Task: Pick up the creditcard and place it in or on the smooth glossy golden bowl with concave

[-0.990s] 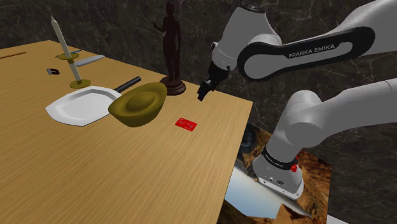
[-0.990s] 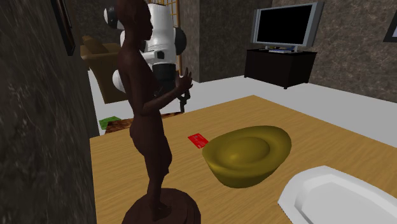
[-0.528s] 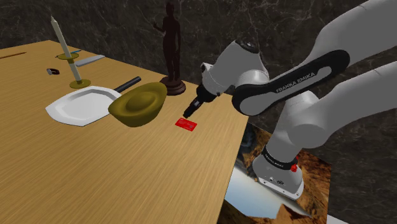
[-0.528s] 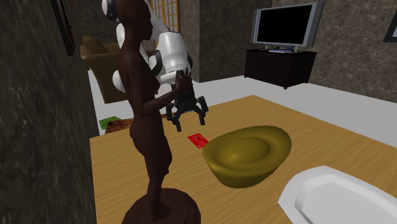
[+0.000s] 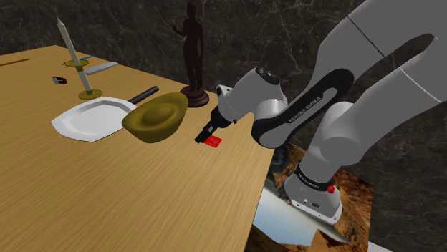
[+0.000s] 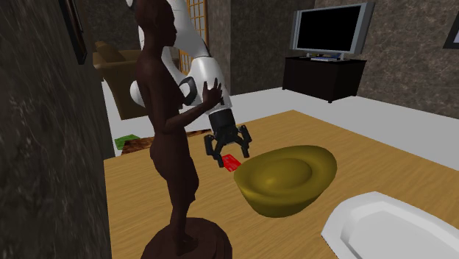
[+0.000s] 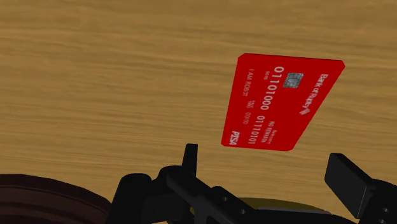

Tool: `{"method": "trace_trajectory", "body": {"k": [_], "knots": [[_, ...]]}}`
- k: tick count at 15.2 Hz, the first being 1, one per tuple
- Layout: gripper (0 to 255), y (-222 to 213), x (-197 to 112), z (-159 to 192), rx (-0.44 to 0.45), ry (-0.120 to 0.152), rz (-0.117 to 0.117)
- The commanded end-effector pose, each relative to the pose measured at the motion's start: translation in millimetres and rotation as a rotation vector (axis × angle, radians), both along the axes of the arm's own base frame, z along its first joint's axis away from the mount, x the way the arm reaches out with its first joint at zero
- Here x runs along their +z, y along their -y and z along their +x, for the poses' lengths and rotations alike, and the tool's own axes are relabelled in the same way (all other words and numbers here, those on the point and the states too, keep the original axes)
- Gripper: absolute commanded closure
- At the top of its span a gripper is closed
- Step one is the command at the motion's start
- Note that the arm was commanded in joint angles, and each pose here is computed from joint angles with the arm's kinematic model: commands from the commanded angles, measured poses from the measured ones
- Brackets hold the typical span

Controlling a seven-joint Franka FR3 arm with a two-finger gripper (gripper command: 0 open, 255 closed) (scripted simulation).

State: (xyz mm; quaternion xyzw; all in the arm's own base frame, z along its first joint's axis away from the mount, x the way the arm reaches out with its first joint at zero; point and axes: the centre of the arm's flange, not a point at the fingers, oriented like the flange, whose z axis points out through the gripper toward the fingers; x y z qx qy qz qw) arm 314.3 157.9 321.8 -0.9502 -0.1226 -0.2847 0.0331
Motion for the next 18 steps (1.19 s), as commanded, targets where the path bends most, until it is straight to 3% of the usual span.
{"method": "trace_trajectory", "body": {"k": [1,10,11,18], "knots": [[0,-1.0,-9.3,4.1,0.001,0.001,0.002],[0,-1.4,-11.7,5.7,0.001,0.001,0.002],[255,-1.4,-11.7,5.7,0.001,0.001,0.002],[255,-0.2,-12.9,3.6,0.001,0.001,0.002]]}}
